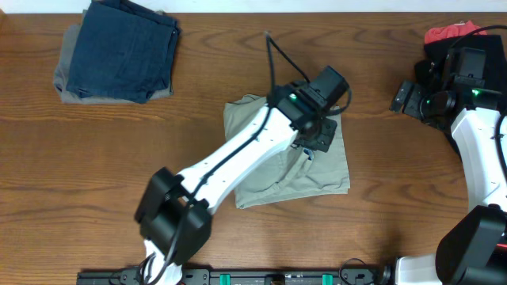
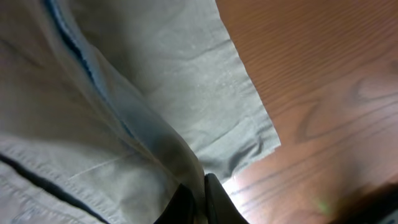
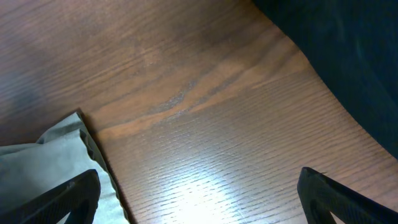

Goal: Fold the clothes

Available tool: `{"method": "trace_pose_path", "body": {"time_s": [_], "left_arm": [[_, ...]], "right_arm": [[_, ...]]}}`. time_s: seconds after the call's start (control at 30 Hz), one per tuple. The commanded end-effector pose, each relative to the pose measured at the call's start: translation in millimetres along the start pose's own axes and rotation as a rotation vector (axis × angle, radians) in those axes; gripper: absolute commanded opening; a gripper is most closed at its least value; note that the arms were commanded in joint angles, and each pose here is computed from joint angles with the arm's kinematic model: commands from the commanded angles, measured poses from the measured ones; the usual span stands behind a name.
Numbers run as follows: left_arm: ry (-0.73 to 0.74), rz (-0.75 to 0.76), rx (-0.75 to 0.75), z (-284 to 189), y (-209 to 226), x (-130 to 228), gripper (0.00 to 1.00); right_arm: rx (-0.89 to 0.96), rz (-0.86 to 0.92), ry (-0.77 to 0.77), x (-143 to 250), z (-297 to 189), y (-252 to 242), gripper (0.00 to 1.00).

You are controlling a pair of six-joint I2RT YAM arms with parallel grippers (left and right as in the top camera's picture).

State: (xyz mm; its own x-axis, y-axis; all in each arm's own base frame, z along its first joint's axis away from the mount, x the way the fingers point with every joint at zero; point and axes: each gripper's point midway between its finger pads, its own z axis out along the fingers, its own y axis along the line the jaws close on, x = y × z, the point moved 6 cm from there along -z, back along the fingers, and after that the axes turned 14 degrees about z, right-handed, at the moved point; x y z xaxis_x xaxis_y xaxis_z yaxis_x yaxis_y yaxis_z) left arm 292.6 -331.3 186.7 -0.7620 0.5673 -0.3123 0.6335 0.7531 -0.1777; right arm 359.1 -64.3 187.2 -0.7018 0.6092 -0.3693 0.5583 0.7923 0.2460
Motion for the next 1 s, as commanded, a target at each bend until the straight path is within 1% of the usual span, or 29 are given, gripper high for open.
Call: {"method": "trace_pose_path", "body": {"time_s": [0.0, 0.13, 0.23, 0.3, 0.33, 0.4, 0.43, 0.63, 0.73, 0.8, 0.87, 0.97], "left_arm": [[0.049, -0.004, 0.009, 29, -3, 3, 0.06], [0.042, 0.007, 0.055, 56, -10, -3, 0.06], [0.025, 0.013, 0.126, 68, -17, -9, 0.06], [0.020, 0.014, 0.143, 73, -19, -10, 0.07], [0.022, 0.014, 0.142, 76, -18, -10, 0.12], [0.031, 0.012, 0.141, 78, -18, -9, 0.38], [0.035, 0.011, 0.140, 78, -18, -8, 0.43], [0.079, 0.002, 0.143, 76, -17, 0, 0.42], [0.109, -0.006, 0.136, 68, -16, 6, 0.41], [0.112, -0.012, 0.133, 58, -14, 8, 0.33], [0.109, -0.023, 0.130, 49, -11, 8, 0.29], [0.123, -0.036, 0.125, 44, -6, 10, 0.29]], "right_arm": [[-0.003, 0.013, -0.015, -5, -3, 1, 0.99], [-0.003, 0.013, -0.015, -5, -3, 1, 0.99], [-0.002, 0.014, -0.015, -5, -3, 1, 0.99], [-0.003, 0.013, -0.015, -5, -3, 1, 0.99], [-0.002, 0.014, -0.015, -5, -3, 1, 0.99], [-0.002, 0.014, -0.015, -5, -3, 1, 0.99], [-0.003, 0.013, -0.015, -5, -3, 1, 0.99], [-0.003, 0.013, -0.015, -5, -3, 1, 0.99], [-0.002, 0.014, -0.015, -5, -3, 1, 0.99], [-0.003, 0.013, -0.015, -5, -3, 1, 0.99], [-0.003, 0.013, -0.015, -5, -3, 1, 0.99], [-0.003, 0.013, -0.015, -5, -3, 1, 0.99]]}}
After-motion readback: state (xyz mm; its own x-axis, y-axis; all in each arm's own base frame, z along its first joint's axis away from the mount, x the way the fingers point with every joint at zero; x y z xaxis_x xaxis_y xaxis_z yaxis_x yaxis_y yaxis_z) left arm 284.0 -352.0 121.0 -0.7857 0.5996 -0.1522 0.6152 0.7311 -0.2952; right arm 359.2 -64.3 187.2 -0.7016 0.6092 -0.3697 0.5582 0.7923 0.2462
